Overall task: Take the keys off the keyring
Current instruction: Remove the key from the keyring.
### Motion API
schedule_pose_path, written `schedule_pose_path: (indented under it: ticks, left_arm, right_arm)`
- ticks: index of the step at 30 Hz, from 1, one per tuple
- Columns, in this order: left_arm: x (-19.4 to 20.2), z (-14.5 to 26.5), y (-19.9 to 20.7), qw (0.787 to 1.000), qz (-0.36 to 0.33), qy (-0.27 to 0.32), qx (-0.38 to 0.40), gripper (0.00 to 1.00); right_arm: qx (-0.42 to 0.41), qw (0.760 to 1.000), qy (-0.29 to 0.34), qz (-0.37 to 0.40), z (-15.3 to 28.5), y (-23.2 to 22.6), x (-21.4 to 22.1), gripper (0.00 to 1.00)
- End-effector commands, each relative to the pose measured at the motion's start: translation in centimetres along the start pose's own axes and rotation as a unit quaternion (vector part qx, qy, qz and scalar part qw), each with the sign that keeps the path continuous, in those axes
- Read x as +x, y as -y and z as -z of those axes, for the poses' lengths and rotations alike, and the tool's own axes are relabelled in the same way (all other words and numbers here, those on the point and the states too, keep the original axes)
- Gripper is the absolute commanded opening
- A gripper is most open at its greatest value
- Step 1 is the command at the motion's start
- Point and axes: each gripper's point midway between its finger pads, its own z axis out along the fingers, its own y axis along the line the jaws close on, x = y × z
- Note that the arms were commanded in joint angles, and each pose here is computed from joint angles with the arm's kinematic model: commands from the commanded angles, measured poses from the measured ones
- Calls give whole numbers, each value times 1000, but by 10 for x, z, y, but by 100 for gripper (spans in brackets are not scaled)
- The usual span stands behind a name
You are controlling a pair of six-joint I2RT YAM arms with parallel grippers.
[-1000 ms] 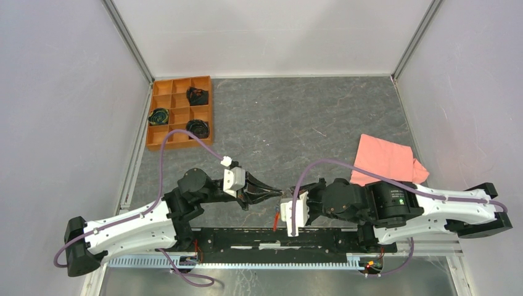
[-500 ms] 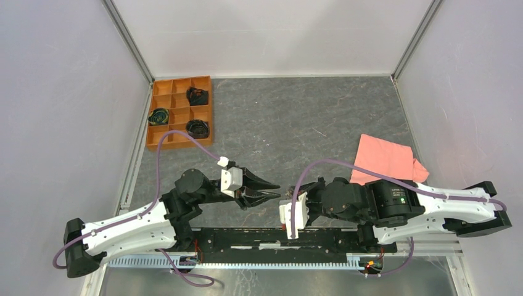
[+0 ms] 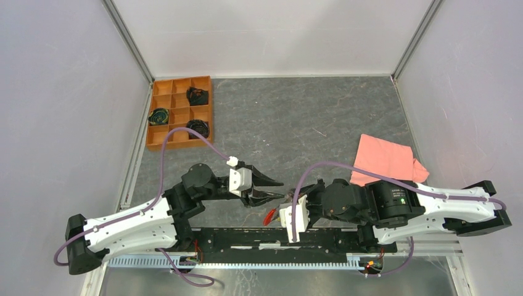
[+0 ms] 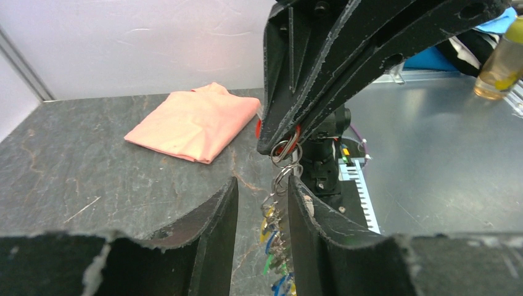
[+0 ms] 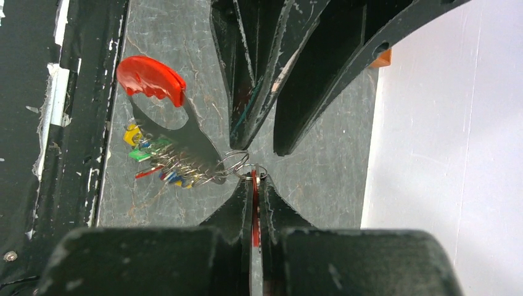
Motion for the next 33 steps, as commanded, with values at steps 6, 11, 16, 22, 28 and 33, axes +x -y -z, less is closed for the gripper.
schedule_pose_path:
  ticks: [6, 11, 16, 22, 28, 33]
  left_arm:
    - [-11, -9, 16, 997, -26, -1, 66, 38]
    - [-9, -12, 19, 997, -22, -3, 77, 34]
    - [-10, -12, 20, 997, -19, 0, 79, 29]
    - [-10, -12, 20, 997, -13, 1, 80, 24]
    - [-10, -12, 21, 997, -10, 3, 81, 18]
    - [-7, -11, 22, 997, -4, 5, 80, 12]
  right_arm:
    - [27, 999, 39, -9, 9, 17, -21, 1]
    - [26, 999, 35, -8, 8, 15, -19, 1]
    - [24, 999, 33, -7, 7, 13, -18, 1]
    - [24, 999, 30, -7, 5, 12, -16, 1]
    - [23, 999, 26, -6, 4, 11, -15, 1]
    - [24, 999, 22, -8, 3, 10, -12, 1]
